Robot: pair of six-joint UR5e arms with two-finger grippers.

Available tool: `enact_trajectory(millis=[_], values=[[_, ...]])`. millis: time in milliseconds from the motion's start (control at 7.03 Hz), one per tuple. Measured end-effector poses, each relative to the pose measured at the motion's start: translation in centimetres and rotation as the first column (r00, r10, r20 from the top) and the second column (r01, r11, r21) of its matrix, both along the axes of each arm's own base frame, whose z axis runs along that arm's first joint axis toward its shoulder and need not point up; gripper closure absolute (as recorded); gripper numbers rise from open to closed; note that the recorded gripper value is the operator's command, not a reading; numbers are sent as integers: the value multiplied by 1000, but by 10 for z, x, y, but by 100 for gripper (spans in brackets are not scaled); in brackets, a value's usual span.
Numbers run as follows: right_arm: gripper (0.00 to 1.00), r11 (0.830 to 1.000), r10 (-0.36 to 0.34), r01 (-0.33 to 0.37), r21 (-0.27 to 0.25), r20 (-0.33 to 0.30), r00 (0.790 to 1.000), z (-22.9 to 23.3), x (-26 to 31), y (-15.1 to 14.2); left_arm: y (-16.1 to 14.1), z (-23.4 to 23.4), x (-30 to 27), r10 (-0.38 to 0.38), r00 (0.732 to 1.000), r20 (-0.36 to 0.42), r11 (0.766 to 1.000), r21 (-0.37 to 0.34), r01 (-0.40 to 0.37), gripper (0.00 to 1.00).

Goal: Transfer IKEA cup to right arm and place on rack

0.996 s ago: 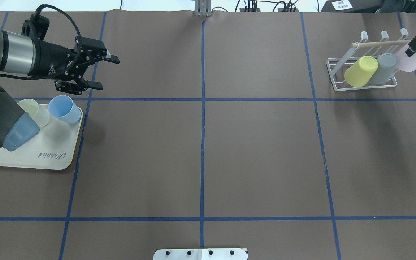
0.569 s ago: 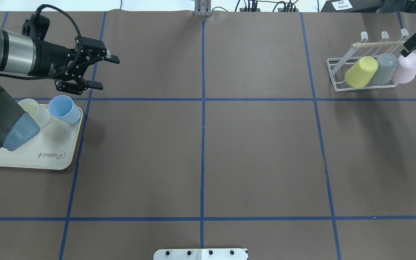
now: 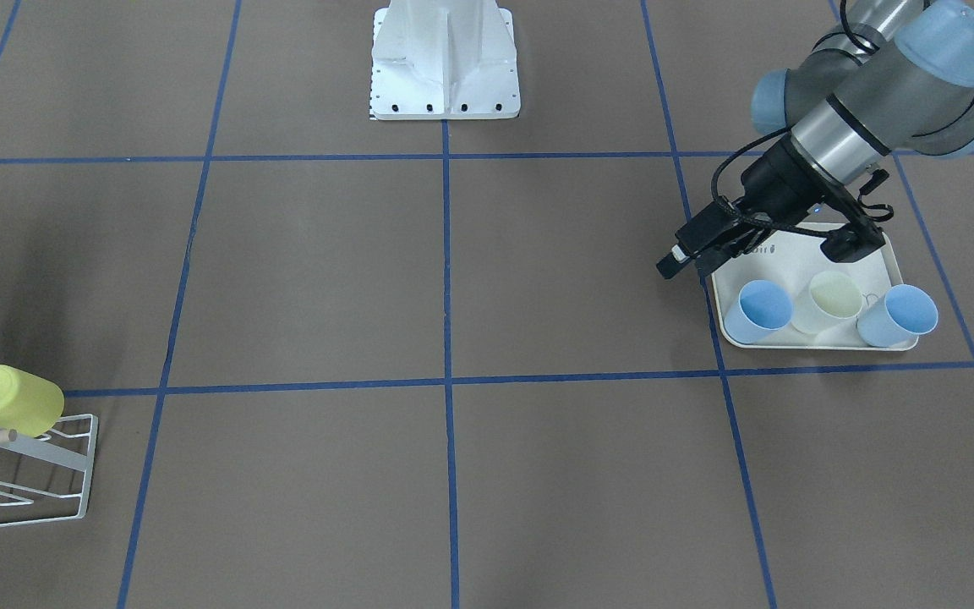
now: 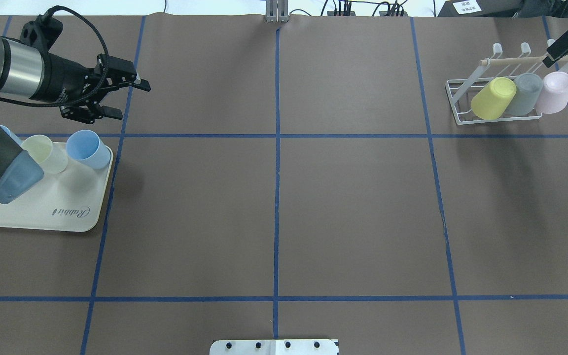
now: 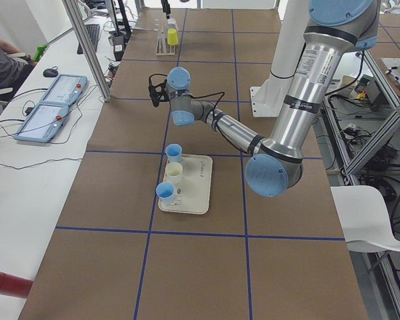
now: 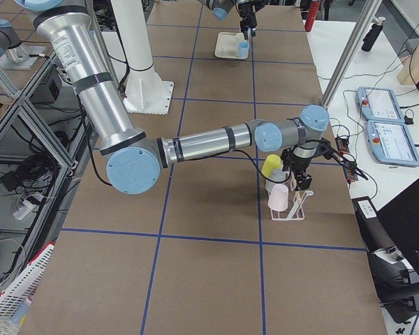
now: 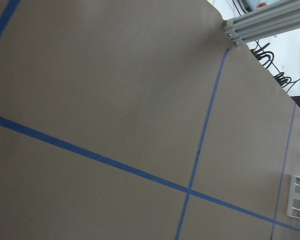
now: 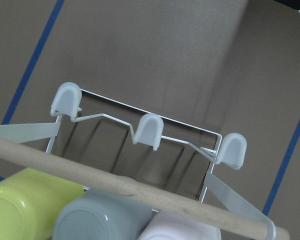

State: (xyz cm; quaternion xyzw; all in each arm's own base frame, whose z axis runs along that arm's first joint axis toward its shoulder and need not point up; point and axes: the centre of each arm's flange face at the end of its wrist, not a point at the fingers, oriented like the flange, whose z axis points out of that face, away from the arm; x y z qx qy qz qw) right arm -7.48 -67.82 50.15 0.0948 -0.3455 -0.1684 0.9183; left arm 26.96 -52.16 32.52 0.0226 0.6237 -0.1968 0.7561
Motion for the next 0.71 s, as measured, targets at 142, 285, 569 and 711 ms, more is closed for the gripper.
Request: enact_trajectory(millis=[142,285,569,711], values=[[0,1000,-1,1,2,9,1000,-3,0,0,-1,38,-30,-9,996,90,998,59,4,0],[0,1000,-4,4,2,24,1000,-5,-1,0,-2,83,-72,-22,979,203,991,131,-5,0],[0,1000,-9,9,2,43,999,-8,-2,2,6,172,-149,-13,911,412,966,240,-95,0],[0,1000,-10,10,0,45,999,-6,-2,3,5,216,-174,3,877,480,960,245,-137,0]])
